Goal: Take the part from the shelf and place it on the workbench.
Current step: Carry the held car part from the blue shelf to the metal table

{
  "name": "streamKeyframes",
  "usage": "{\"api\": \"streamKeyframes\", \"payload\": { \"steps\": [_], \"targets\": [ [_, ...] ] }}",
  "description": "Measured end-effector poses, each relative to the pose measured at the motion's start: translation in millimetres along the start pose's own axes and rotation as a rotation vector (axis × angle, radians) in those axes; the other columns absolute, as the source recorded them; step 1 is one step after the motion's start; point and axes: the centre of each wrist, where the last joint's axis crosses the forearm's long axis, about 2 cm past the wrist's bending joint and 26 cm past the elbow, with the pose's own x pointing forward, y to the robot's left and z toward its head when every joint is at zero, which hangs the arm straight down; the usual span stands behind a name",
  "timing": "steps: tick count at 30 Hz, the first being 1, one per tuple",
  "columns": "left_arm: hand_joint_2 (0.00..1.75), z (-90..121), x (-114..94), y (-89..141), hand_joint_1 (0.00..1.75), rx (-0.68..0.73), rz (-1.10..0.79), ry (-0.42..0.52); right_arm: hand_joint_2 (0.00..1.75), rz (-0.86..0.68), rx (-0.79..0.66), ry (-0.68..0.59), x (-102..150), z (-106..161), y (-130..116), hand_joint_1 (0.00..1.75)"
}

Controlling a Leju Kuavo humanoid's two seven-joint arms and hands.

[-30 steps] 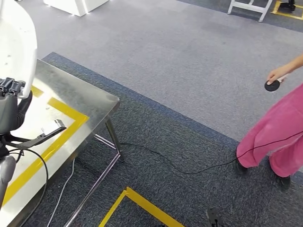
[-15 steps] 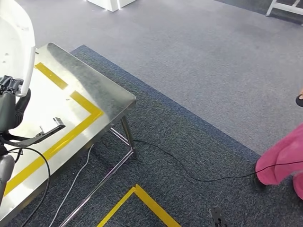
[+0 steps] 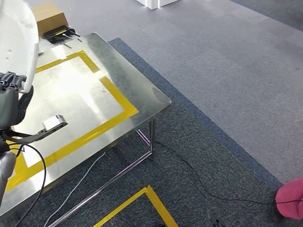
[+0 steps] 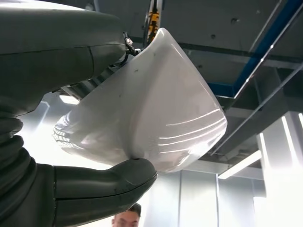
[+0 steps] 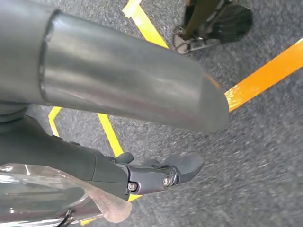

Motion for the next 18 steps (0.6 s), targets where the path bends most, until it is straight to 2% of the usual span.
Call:
{"api": "streamKeyframes", "payload": {
  "steps": [18],
  "targets": [
    [1.75, -1.0, 5.4, -0.5, 1.75, -0.017, 0.001, 0.007, 0.0, -0.008, -0.004, 0.003, -2.2, 0.5, 0.3, 0.0]
  ]
}}
